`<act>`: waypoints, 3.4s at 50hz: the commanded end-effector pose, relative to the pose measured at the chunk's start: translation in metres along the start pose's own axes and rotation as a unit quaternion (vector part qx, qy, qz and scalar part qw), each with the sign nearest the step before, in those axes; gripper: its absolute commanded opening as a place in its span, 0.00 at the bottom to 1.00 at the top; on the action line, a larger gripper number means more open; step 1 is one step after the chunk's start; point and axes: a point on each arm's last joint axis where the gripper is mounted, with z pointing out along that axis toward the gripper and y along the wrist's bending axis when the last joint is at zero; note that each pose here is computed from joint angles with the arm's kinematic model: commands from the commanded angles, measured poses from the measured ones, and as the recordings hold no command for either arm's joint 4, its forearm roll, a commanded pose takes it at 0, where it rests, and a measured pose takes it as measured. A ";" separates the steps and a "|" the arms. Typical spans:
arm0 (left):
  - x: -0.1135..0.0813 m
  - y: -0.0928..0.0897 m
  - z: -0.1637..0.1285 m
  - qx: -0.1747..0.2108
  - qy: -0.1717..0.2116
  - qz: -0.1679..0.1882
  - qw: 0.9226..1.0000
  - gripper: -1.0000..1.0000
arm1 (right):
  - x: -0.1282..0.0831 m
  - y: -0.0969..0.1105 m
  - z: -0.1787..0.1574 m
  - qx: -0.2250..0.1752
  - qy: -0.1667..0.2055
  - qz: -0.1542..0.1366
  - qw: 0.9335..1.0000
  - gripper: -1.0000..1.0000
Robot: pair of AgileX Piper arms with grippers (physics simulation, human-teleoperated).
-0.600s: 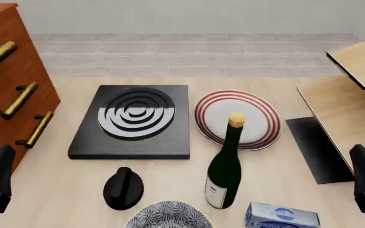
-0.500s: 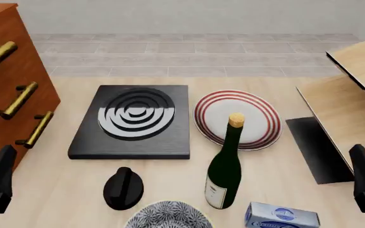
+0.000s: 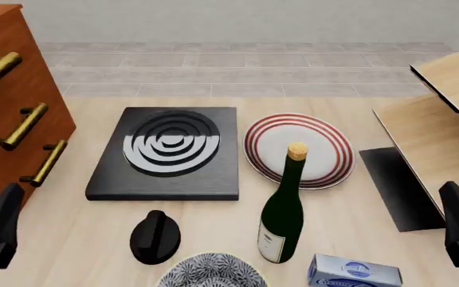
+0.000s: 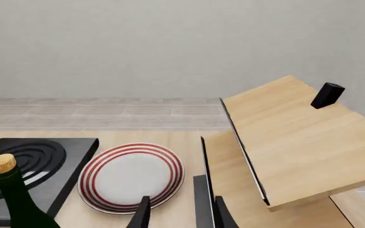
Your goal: Put the bowl on the stove.
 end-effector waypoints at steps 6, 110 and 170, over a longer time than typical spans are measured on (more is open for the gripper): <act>-0.024 -0.006 0.009 0.049 0.033 0.006 0.998 1.00 | 0.000 0.000 0.000 0.000 0.000 0.000 1.000 1.00; -0.035 -0.067 0.021 0.343 0.258 0.042 0.902 1.00 | 0.000 0.000 0.000 0.000 0.000 0.000 1.000 1.00; -0.022 -0.089 0.022 0.385 0.302 0.047 0.870 1.00 | 0.000 0.000 0.000 0.000 0.000 0.000 1.000 1.00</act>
